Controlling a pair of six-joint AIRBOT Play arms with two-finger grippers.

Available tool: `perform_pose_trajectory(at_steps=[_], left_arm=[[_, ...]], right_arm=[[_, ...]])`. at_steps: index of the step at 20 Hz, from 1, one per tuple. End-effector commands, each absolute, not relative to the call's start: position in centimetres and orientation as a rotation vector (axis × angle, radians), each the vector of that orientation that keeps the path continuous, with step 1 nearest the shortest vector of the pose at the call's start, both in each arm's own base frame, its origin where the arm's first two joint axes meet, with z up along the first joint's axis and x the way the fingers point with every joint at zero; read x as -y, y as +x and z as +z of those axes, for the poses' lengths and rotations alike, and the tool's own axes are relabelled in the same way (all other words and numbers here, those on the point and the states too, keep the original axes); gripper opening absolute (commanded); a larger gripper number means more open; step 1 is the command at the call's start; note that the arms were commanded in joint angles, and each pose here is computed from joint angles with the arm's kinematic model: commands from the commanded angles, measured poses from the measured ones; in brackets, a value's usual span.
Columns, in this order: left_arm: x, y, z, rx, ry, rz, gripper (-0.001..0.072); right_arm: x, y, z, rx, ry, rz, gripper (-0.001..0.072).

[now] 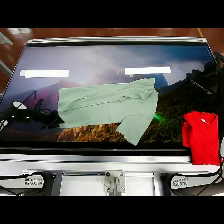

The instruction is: Fold the shirts.

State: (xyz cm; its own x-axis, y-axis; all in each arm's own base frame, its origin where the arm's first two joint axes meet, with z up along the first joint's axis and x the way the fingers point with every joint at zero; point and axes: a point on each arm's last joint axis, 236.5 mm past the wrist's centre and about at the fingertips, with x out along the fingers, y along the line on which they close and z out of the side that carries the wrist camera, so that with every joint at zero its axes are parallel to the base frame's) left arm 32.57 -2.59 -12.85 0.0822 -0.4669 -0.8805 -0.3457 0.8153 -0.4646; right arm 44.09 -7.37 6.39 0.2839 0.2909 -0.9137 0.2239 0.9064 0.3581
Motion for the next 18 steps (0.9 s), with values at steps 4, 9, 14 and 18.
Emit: perform_pose_trajectory(at_steps=[4,9,14,18], left_arm=[[3.8,32.8,-13.0,-1.527,-0.677,-0.109,0.0033],[3.1,34.2,-10.8,-1.428,-0.633,-0.112,0.0033],[3.2,34.3,-9.6,-1.412,-0.625,-0.127,0.0033],[3.2,34.5,-9.2,-1.398,-0.621,-0.126,0.0033]], right_arm=[[5.7,39.6,-0.4,-1.505,0.568,0.028,0.0596],[0.9,35.6,-7.4,-1.604,0.758,0.118,0.0596],[-2.2,36.2,-10.1,-1.494,0.944,0.147,0.0595],[-5.0,37.3,-11.1,-1.474,0.833,0.166,0.0595]])
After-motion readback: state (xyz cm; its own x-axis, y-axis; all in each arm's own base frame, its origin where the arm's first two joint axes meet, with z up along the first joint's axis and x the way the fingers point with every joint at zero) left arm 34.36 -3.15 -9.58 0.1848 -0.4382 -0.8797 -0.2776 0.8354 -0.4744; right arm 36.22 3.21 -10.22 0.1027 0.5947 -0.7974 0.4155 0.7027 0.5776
